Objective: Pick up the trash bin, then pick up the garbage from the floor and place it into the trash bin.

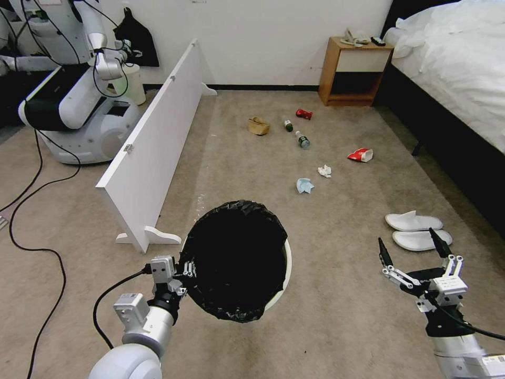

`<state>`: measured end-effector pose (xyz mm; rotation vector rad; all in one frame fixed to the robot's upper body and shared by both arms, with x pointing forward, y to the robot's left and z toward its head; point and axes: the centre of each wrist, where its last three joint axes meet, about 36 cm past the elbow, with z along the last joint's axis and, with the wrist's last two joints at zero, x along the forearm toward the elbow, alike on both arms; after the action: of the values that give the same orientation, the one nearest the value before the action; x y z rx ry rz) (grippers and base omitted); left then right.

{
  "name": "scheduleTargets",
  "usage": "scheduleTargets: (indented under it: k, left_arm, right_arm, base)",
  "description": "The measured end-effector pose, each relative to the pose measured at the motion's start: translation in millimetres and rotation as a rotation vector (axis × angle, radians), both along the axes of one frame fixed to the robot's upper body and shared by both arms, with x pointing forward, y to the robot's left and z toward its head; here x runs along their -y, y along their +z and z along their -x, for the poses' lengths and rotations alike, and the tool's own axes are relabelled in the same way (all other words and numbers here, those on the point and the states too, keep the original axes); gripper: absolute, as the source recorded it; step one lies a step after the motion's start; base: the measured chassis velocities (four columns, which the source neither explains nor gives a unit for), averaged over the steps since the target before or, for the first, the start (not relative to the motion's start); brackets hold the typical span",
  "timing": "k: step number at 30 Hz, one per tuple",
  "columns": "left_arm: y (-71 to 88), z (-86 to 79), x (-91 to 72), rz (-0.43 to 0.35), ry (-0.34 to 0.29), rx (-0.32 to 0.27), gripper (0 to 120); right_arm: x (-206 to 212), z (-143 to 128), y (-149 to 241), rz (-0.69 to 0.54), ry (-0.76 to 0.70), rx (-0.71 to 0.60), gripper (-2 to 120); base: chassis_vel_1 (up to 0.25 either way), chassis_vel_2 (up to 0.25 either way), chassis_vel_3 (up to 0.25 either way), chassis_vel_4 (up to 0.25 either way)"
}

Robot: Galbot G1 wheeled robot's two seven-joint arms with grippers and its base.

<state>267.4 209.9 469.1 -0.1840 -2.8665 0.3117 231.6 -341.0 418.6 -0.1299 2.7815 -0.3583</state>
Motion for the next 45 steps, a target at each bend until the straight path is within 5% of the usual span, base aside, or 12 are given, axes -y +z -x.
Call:
scheduleTargets:
  k: [45]
  left_arm:
    - [-7.7,-3.5,-2.8,-0.023,-0.038,0.043,2]
  right_arm:
    - [-0.2,0.1,-1.9,-0.031,0.039,-0.008,100]
  base:
    - [-0.019,-0.018,0.017,0.017]
